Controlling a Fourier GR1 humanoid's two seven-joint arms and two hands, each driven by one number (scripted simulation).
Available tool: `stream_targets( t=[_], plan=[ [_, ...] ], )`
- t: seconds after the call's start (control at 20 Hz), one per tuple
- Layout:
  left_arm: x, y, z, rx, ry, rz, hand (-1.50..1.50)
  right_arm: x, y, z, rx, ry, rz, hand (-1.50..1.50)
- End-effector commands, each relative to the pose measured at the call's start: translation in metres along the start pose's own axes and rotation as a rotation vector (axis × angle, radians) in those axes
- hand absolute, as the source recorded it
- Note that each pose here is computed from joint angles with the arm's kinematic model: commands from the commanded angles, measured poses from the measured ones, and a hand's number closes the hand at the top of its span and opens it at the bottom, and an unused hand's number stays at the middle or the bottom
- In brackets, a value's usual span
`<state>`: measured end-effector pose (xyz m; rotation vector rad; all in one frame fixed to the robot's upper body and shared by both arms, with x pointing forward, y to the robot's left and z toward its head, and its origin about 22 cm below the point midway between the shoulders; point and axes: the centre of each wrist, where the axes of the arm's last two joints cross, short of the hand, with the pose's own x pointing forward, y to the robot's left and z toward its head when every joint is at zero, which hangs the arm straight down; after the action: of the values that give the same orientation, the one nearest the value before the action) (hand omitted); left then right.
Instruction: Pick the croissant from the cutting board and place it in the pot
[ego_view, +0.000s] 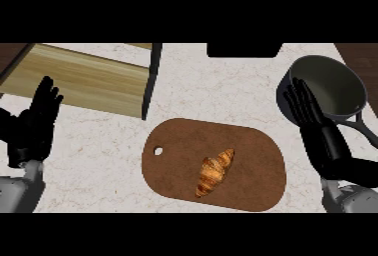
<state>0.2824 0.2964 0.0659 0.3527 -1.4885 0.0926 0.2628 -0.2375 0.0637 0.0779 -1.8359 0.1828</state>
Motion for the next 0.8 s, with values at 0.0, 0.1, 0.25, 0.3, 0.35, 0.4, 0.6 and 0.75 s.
stream_targets(
  t=[0.0, 0.1, 0.25, 0.3, 0.35, 0.4, 0.6, 0.75],
  plan=[
    [0.006, 0.006, -0.005, -0.010, -0.076, 0.029, 0.00, 0.012, -0.023, -0.010, 0.022, -0.046, -0.011, 1.50],
    [0.015, -0.009, 0.008, -0.039, -0.173, 0.057, 0.00, 0.046, -0.036, -0.001, 0.088, -0.100, -0.019, 1.50],
    [0.028, 0.000, -0.012, -0.089, -0.311, 0.098, 0.00, 0.069, -0.057, -0.005, 0.156, -0.160, -0.052, 1.50],
    [0.025, -0.011, -0.002, -0.084, -0.217, 0.084, 0.00, 0.069, -0.102, -0.005, 0.118, -0.026, 0.630, 1.50],
    [0.024, -0.016, -0.001, -0.101, -0.224, 0.136, 0.00, 0.044, -0.107, 0.011, -0.075, 0.017, 0.583, 1.50],
    [0.016, -0.014, 0.002, -0.123, -0.225, 0.134, 0.00, 0.025, -0.102, 0.027, -0.167, 0.014, 0.506, -1.50],
    [0.025, -0.019, -0.003, -0.136, -0.262, 0.153, 0.00, 0.013, -0.073, 0.071, 0.026, -0.139, 0.561, -1.50],
    [0.006, -0.024, -0.004, -0.154, -0.248, 0.156, 0.00, 0.025, -0.062, 0.077, 0.076, -0.191, 0.610, -1.50]
  ],
)
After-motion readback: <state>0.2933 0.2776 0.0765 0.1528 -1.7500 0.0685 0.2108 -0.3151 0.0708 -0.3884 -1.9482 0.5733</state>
